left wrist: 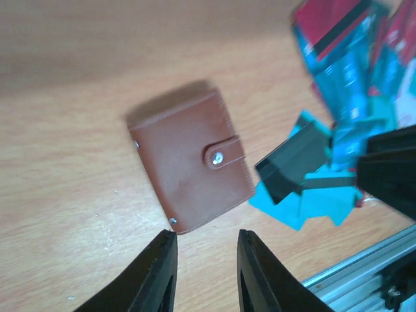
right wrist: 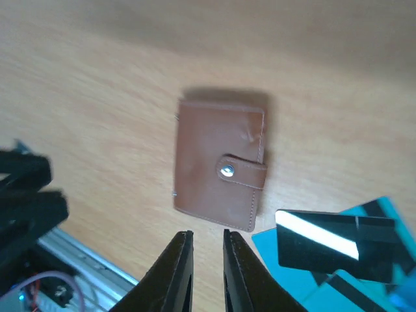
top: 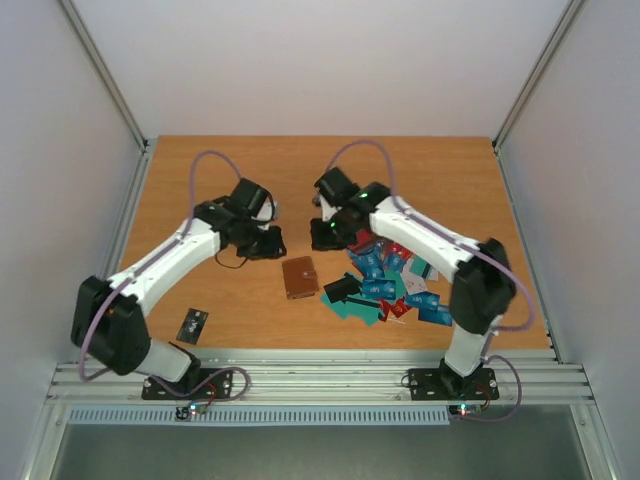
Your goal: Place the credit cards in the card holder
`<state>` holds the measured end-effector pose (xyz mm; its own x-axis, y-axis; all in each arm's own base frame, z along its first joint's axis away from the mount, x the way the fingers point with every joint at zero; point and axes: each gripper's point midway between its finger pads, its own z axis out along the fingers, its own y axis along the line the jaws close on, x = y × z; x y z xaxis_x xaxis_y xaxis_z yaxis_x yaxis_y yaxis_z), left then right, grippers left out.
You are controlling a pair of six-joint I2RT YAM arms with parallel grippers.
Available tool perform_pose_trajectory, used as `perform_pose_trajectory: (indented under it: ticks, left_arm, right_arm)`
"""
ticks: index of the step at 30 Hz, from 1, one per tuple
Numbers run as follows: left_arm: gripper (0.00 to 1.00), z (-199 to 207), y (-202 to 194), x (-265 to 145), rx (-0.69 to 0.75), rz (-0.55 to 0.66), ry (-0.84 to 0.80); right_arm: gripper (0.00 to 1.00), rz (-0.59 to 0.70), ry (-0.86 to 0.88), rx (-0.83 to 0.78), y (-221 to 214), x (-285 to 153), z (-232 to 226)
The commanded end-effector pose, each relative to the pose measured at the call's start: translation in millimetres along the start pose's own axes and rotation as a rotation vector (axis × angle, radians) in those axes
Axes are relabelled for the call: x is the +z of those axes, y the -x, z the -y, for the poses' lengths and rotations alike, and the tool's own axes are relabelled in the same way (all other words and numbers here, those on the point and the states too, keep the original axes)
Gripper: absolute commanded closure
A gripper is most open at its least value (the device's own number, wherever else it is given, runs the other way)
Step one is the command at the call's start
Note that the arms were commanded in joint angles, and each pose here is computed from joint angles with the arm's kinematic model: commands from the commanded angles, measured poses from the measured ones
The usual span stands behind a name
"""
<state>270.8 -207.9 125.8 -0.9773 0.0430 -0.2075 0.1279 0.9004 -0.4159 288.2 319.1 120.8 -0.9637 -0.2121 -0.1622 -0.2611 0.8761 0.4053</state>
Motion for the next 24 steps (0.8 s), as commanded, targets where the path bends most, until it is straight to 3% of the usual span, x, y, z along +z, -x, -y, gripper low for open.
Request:
perform_pose_trajectory:
  ticks: [1, 8, 12, 13, 16, 20, 24]
  left_arm:
    - [0.71, 1.8, 18.6, -57.0, 0.034, 0.122, 0.029]
    - [0.64, 6.2, 46.4, -137.7, 0.082, 0.320, 0.042]
    - [0.52, 5.8, 57.4, -180.4, 0.134, 0.437, 0.087]
    - [0.47, 5.3, 59.3, -189.1, 0.141, 0.463, 0.101]
    - [0.24, 1.9, 63.9, -211.5, 0.167, 0.530, 0.153]
    - [0.05, -0.3, 69.0, -230.0, 0.181, 0.597, 0.186]
    - [0.01, -10.3, 73.4, -241.7, 0.185, 0.659, 0.258]
  right_arm:
    - [0.81, 0.202, -0.017, -0.063, 20.0, -90.0, 0.5]
    - [0.34, 0.397, -0.014, -0.001, 25.7, -179.4, 38.7]
    - [0.15, 0.507, -0.058, 0.015, 24.7, -219.9, 65.6]
    - [0.05, 0.534, -0.068, 0.017, 24.4, -229.5, 71.2]
    - [0.02, 0.609, -0.103, 0.020, 23.7, -256.9, 86.2]
    - [0.02, 0.680, -0.169, -0.026, 19.1, -288.0, 93.5]
    - [0.02, 0.757, -0.246, -0.068, 10.7, -313.2, 97.8]
